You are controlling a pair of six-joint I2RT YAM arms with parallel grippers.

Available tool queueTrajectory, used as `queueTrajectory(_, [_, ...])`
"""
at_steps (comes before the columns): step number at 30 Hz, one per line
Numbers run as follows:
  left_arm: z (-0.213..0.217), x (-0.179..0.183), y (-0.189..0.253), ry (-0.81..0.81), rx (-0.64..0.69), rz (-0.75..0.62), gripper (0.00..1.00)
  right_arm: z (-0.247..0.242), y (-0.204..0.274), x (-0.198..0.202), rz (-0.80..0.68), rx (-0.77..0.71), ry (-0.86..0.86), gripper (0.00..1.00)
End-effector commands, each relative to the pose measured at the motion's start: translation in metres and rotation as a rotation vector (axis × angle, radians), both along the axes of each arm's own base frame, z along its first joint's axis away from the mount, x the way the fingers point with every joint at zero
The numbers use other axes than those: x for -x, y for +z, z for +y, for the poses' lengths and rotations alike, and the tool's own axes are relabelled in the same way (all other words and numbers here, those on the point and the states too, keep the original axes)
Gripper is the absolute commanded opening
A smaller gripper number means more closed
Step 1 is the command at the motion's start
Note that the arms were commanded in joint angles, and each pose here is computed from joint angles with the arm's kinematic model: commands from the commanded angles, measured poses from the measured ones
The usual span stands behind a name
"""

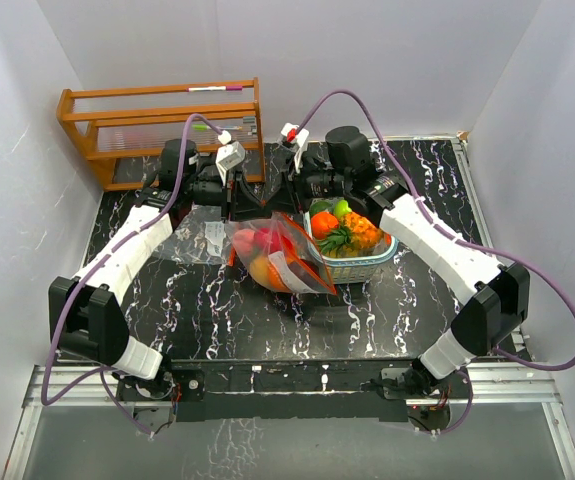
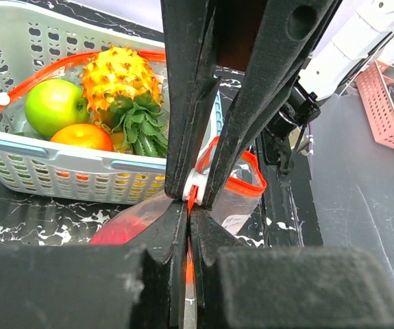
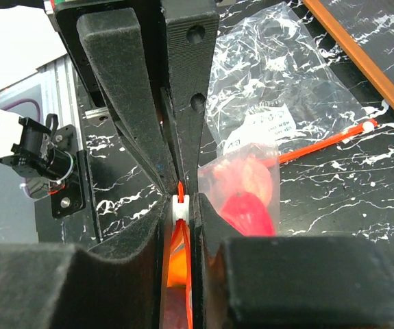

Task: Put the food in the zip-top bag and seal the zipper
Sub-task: Zip the zipper food storage bag at the center of the board.

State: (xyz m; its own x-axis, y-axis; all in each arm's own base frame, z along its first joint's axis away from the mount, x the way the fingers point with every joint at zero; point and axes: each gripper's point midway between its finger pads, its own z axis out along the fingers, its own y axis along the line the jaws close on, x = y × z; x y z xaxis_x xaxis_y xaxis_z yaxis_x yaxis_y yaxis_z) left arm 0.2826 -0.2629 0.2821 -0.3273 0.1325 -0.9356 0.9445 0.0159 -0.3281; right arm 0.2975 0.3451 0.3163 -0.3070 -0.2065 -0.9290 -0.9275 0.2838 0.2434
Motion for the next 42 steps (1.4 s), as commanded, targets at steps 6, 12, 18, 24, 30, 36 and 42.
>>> queueTrajectory(6, [0.001, 0.012, 0.02, -0.026, 0.025, -0.055, 0.0, -0.025, 0.021, -0.002, -0.111, -0.006, -0.146, 0.09])
queueTrajectory(12, [0.002, 0.011, 0.025, -0.016, 0.019, -0.073, 0.0, -0.048, -0.007, 0.0, -0.1, 0.072, -0.233, 0.08])
queueTrajectory(18, [0.001, 0.002, 0.029, 0.02, 0.012, -0.082, 0.0, -0.062, -0.016, 0.009, -0.089, 0.082, -0.256, 0.08])
queueTrajectory(24, [0.014, -0.028, 0.035, 0.191, -0.037, -0.122, 0.0, -0.074, -0.036, 0.028, -0.034, 0.115, -0.254, 0.08])
queueTrajectory(30, [0.037, -0.05, 0.052, 0.287, -0.043, -0.162, 0.0, -0.094, -0.054, 0.061, 0.027, 0.115, -0.269, 0.08])
queueTrajectory(36, [0.054, -0.072, 0.068, 0.356, -0.048, -0.191, 0.0, -0.109, -0.061, 0.085, 0.063, 0.09, -0.296, 0.08])
queueTrajectory(42, [0.06, -0.077, 0.081, 0.367, -0.024, -0.208, 0.0, -0.114, -0.058, 0.095, 0.072, 0.077, -0.298, 0.08])
